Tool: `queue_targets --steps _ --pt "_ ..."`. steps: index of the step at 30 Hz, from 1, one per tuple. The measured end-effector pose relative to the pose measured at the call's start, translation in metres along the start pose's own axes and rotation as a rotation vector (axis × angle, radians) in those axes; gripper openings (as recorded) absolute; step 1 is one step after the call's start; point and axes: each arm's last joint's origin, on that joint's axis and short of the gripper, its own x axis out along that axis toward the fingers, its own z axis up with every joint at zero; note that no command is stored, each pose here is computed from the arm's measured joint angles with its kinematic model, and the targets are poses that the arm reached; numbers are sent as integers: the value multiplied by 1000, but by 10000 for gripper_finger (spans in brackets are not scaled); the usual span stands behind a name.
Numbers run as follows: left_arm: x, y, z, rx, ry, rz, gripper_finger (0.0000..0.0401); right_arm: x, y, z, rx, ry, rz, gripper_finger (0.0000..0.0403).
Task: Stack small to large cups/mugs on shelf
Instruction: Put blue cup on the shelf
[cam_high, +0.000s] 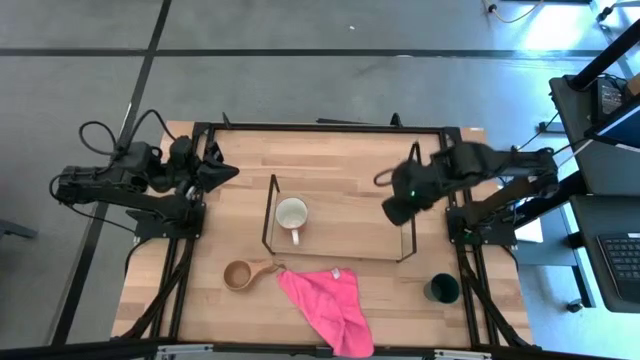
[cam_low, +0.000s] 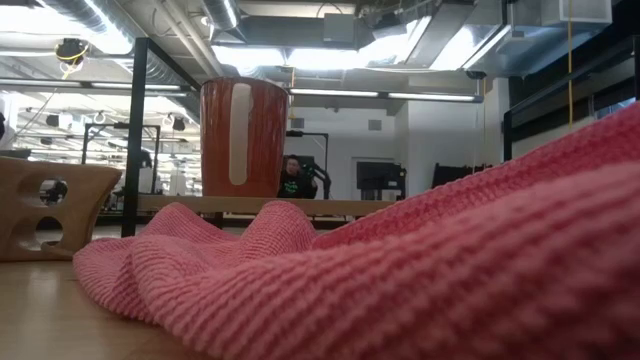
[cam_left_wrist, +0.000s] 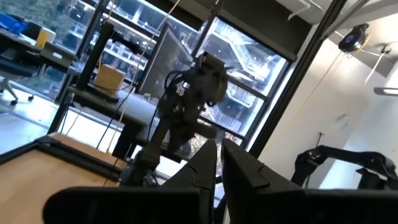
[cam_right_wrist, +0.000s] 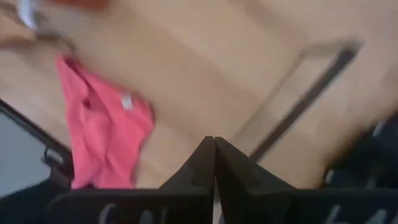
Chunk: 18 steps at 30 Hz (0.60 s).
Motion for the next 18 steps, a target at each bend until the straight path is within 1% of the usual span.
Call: queue_targets --steps 4,7,9,11,13,15,18 --pt "0 1 -1 1 14 7 23 29 -1 -26 81 220 -65 12" --pt "0 1 -2 2 25 13 24 38 1 -48 105 365 -97 12" --pt "0 2 -3 3 33 17 22 40 3 -62 134 423 -121 12" --pt "0 2 -4 3 40 21 19 40 4 -75 175 431 -152 12" --pt "0 2 -4 3 43 22 16 38 4 -88 230 403 -181 12" --pt "0 3 -5 4 52 27 13 37 4 -101 294 336 -207 12" --pt "0 3 -6 5 64 33 10 36 3 -121 363 217 -218 12"
